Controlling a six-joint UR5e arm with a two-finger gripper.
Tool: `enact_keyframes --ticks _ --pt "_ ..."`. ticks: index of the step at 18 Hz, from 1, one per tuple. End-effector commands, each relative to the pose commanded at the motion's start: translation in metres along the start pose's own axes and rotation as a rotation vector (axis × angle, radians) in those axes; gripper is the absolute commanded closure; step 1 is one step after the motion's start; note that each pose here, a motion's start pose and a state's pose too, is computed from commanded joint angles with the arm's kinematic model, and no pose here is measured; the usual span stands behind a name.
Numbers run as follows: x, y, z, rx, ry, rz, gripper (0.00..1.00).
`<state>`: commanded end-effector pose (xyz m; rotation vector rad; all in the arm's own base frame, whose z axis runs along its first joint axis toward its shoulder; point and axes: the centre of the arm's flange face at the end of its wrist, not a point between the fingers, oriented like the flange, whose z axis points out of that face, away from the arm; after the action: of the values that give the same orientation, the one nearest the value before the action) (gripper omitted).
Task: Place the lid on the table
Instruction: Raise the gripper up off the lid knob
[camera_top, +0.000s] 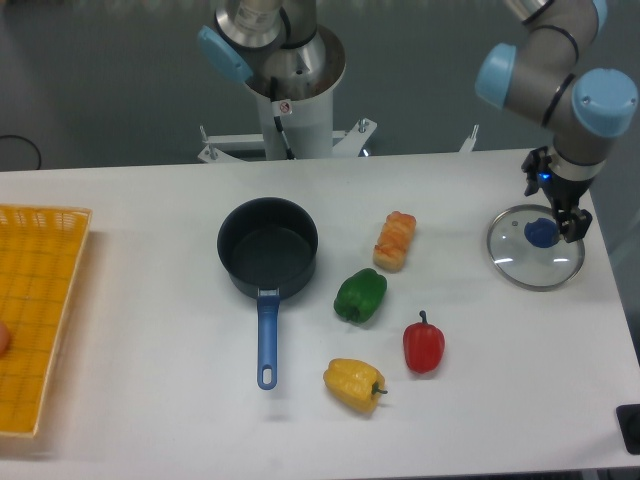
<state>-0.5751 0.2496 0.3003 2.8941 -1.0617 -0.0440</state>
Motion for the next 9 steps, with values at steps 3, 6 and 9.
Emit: enact_keyframes --ticks 3,6,9 --pt "-0.006 -0.028 -0.009 0.005 -0.007 -0.040 0.01" --pt "-0.014 -0.057 -0.014 0.017 -0.020 -0.074 0.01" --pt "-0.021 -0.085 -0.017 0.050 -0.038 -0.114 0.01"
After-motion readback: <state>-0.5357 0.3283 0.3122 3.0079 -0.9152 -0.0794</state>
